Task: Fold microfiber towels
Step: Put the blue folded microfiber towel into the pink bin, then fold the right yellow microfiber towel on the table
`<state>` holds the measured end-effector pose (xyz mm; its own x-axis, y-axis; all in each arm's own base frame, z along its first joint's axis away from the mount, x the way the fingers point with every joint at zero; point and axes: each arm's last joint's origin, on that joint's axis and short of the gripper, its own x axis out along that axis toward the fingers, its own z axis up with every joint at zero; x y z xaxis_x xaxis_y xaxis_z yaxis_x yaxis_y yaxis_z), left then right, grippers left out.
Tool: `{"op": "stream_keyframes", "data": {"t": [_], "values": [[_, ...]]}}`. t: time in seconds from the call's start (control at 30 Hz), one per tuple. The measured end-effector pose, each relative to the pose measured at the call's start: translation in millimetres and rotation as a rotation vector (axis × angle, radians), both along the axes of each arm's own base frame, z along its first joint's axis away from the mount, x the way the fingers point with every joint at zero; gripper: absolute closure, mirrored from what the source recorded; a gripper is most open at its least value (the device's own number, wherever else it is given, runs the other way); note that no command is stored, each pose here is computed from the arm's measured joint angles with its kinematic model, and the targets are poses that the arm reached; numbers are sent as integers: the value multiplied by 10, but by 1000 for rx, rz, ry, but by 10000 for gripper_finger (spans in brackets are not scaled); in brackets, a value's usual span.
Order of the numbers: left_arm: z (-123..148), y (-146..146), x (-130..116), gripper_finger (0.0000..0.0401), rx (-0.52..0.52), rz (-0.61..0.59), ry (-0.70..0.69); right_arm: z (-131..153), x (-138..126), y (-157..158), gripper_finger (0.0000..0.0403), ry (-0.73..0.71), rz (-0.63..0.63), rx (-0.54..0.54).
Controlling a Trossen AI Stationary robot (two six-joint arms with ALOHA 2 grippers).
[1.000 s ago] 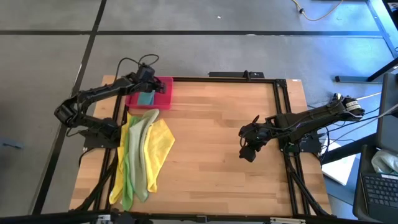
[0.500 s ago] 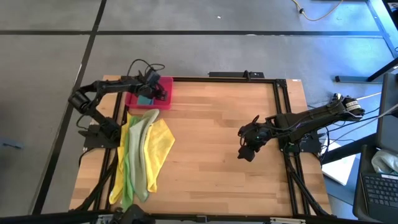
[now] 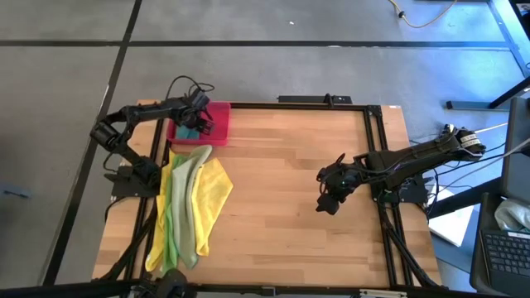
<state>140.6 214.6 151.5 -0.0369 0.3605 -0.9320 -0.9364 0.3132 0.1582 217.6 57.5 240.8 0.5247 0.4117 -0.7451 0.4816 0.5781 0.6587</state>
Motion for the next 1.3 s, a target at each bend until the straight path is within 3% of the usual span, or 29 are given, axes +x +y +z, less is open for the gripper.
{"op": "stream_keyframes", "data": {"t": [0.27,0.43,0.6,0.7,0.83,1.0,1.17,1.3], "values": [[137,77,171,233,59,54,-156,1,4,-1,231,-7,-3,-7],[163,115,124,233,97,66,-86,4,3,4,231,-3,4,9],[160,109,139,233,64,77,-145,9,-9,69,231,-2,18,21],[160,42,235,233,-15,-10,-238,7,-19,108,231,-12,21,-8],[224,-183,378,233,-147,-182,-325,4,-17,109,231,-40,23,-73],[432,-602,356,233,-189,-276,-181,2,-4,72,231,-72,26,-146],[698,-970,316,235,-114,-385,-134,4,16,19,231,-109,40,-226],[866,-1119,229,236,-4,-343,-135,7,29,-15,231,-129,53,-259]]}}
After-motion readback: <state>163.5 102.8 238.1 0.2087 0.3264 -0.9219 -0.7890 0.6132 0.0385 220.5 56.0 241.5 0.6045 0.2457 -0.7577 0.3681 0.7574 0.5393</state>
